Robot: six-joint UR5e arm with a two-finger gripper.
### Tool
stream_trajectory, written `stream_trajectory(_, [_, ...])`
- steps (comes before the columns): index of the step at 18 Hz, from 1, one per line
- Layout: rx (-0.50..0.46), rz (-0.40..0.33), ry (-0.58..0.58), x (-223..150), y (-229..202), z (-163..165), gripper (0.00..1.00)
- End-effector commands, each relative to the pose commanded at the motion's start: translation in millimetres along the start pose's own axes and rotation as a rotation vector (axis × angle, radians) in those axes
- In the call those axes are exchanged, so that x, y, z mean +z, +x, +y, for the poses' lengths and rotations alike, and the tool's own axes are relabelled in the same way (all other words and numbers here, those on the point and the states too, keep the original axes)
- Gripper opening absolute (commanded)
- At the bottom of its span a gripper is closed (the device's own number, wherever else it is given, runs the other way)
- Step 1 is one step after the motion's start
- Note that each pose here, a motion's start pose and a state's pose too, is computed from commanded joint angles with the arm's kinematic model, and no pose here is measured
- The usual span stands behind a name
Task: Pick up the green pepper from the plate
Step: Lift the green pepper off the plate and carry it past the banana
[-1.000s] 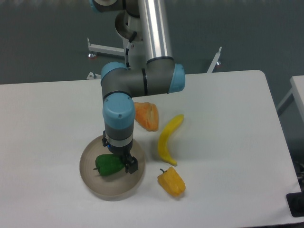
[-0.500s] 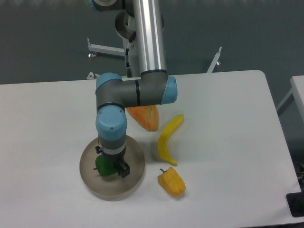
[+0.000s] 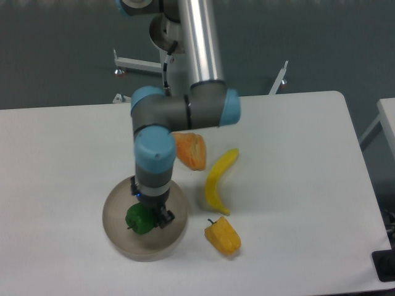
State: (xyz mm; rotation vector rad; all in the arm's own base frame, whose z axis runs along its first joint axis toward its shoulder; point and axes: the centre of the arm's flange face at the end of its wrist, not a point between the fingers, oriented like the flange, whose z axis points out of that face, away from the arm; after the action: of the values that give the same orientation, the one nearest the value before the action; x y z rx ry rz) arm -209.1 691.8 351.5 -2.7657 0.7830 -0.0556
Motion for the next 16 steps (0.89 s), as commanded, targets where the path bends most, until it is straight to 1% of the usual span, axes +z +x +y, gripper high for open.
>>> stream_trajectory(2, [-0.024,-0.014,-0.001,-22,-11,20,0.05])
stream_trajectory(5, [-0.099,-0.029,-0.004,-50,-39,61,0.06])
stream_trajectory(7, [-0.151,-0.061,0.001,-72,-60,90,0.06])
stream_trajectory(9, [-0.182,-0.069,-0.007,-87,-72,111,0.06])
stream_trajectory(11, [-0.168,-0.06,-0.02,-101,-81,135,0.06])
stream_trajectory(15, [-0.139,-0.019,-0.047,-119,-96,189,0.06])
stream_trajectory(16, [-0.12,0.002,-0.056,-124,-97,199,0.07])
